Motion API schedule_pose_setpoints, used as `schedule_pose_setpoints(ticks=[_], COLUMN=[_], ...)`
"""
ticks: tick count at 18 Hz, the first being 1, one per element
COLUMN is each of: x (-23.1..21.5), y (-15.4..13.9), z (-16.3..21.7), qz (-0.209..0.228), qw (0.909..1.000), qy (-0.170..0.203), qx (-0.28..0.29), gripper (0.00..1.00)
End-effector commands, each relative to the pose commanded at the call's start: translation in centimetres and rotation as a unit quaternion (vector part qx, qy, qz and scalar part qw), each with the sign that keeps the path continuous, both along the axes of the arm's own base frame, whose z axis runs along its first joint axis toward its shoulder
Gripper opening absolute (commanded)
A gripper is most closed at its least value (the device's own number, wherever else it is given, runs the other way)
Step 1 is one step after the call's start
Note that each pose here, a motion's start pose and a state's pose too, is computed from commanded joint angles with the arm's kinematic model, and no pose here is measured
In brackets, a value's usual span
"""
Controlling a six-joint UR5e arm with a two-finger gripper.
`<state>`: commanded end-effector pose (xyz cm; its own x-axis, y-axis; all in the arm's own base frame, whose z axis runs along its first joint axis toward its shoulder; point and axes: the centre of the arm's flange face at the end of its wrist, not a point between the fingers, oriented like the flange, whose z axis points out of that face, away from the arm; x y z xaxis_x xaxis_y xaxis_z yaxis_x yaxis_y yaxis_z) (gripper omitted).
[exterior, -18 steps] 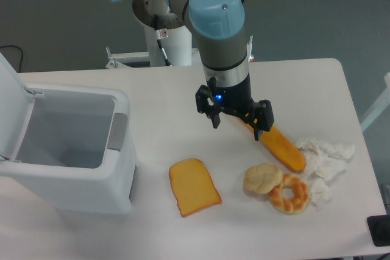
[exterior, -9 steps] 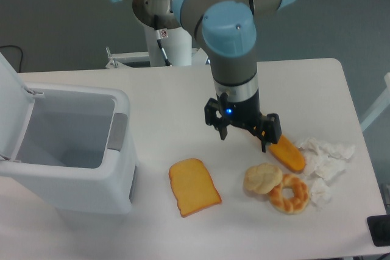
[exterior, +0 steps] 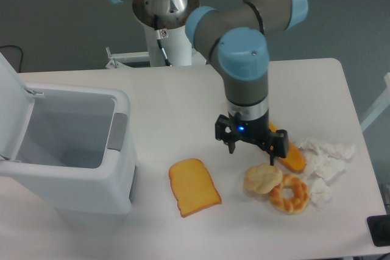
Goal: Pick up the round bread
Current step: 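Move the open gripper over the round flat bun beside the donut, then lower the gripper onto the round flat bun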
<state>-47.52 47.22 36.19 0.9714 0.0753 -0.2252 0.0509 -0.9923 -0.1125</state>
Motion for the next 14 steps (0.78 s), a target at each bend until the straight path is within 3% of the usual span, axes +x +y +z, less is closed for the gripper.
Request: schedule_pose_setpoints(ticks=[6,14], x=[-2.7,-4.8], y=[-2.4,-2.9], z=[-1.7,-3.9], qz=[0.032,0.040], qw=[0.9994,0.9988], qy=[-0.012,-0.023], qx=[-0.007,-0.013], gripper=[1.00,1.00])
